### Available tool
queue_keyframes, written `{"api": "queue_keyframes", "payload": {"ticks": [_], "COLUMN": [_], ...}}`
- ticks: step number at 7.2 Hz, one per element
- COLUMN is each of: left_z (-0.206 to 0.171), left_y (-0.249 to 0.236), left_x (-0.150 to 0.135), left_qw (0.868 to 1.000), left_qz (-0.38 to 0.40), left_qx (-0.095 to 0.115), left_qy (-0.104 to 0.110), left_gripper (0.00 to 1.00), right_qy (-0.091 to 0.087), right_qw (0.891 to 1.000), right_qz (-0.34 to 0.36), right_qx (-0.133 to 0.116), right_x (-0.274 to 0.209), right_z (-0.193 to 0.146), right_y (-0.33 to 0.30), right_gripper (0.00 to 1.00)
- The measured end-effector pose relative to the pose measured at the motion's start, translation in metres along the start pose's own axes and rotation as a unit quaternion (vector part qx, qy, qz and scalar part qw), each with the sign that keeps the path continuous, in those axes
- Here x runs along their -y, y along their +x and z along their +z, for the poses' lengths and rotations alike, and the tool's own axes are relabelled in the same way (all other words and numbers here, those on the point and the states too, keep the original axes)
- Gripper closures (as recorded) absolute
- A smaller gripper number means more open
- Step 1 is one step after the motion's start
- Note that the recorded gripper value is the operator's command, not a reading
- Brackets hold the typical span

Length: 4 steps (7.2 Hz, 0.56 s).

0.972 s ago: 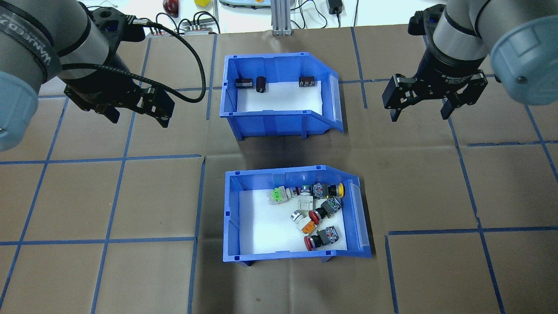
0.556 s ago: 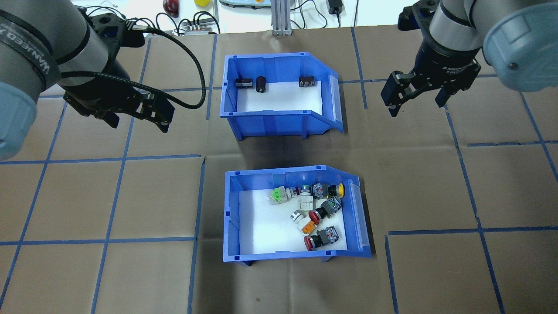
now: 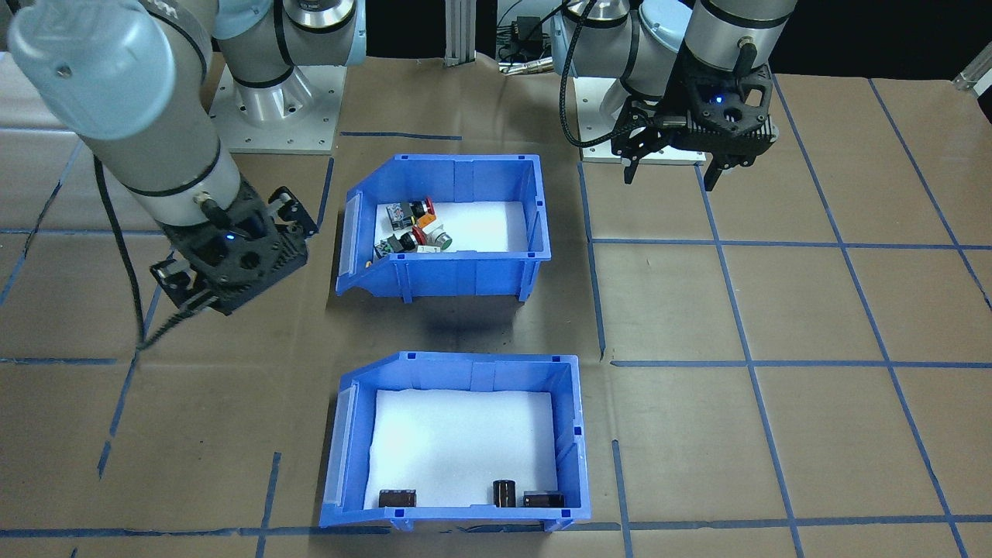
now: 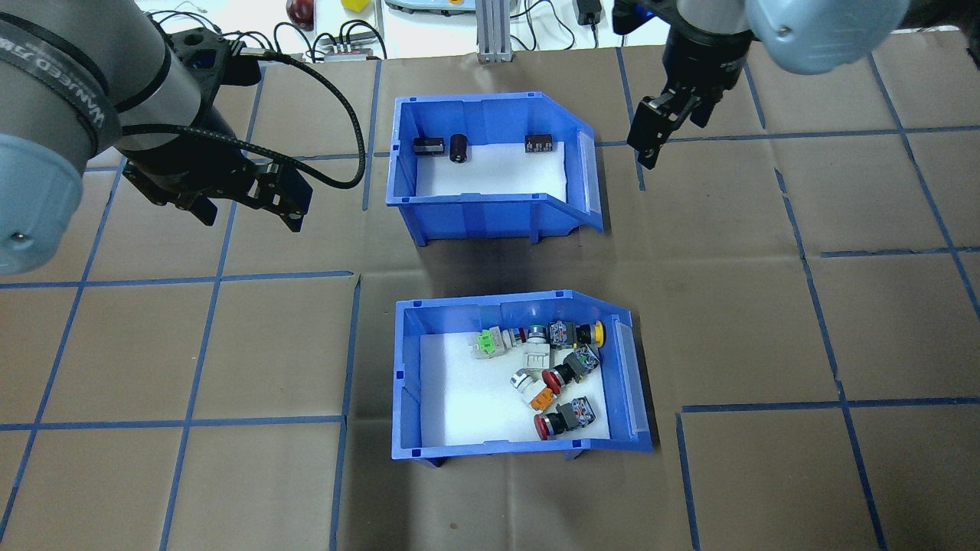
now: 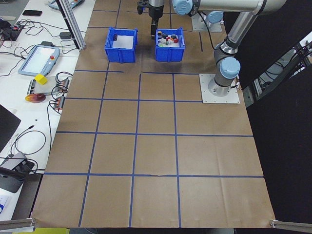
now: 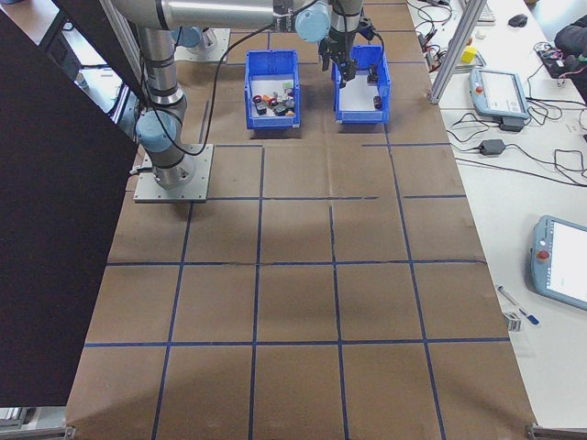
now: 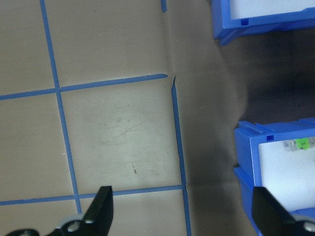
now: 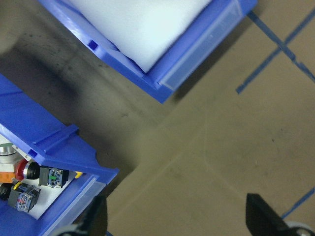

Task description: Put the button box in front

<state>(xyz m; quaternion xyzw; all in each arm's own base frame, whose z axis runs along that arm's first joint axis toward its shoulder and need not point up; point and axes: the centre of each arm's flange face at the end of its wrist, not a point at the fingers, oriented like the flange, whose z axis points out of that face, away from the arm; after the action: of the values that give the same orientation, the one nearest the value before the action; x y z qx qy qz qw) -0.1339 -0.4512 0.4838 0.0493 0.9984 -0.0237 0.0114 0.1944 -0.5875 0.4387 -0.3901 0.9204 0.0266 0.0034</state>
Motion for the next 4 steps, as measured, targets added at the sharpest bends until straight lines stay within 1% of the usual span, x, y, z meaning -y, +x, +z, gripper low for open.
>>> {"api": "queue_keyframes", "payload": {"ticks": [1,2,3,4], "left_z": [0.011,0.028,0.044,0.058], "left_y": [0.005,0.021,0.052,0.089], "left_x": [-0.005,-0.019,-0.039,-0.065], "left_qw": [0.999,0.995,0.985,0.965], "left_qz": [-0.035,-0.097,-0.171,-0.255], "left_qx": [-0.002,-0.001,0.003,0.008], "left_qy": [-0.008,-0.024,-0.040,-0.054], "left_gripper": [0.02,0.03,0.03,0.04], "right_qy": [-0.002,-0.002,0.002,0.005], "right_qw": [0.997,0.991,0.983,0.974], "right_qz": [-0.075,-0.135,-0.184,-0.224], "right_qx": [-0.003,-0.006,-0.009,-0.010], "right_x": [0.038,0.070,0.096,0.116], "right_z": [0.007,0.012,0.014,0.018], "right_y": [-0.022,-0.042,-0.060,-0.074], "right_gripper": [0.00,0.00,0.00,0.00]}}
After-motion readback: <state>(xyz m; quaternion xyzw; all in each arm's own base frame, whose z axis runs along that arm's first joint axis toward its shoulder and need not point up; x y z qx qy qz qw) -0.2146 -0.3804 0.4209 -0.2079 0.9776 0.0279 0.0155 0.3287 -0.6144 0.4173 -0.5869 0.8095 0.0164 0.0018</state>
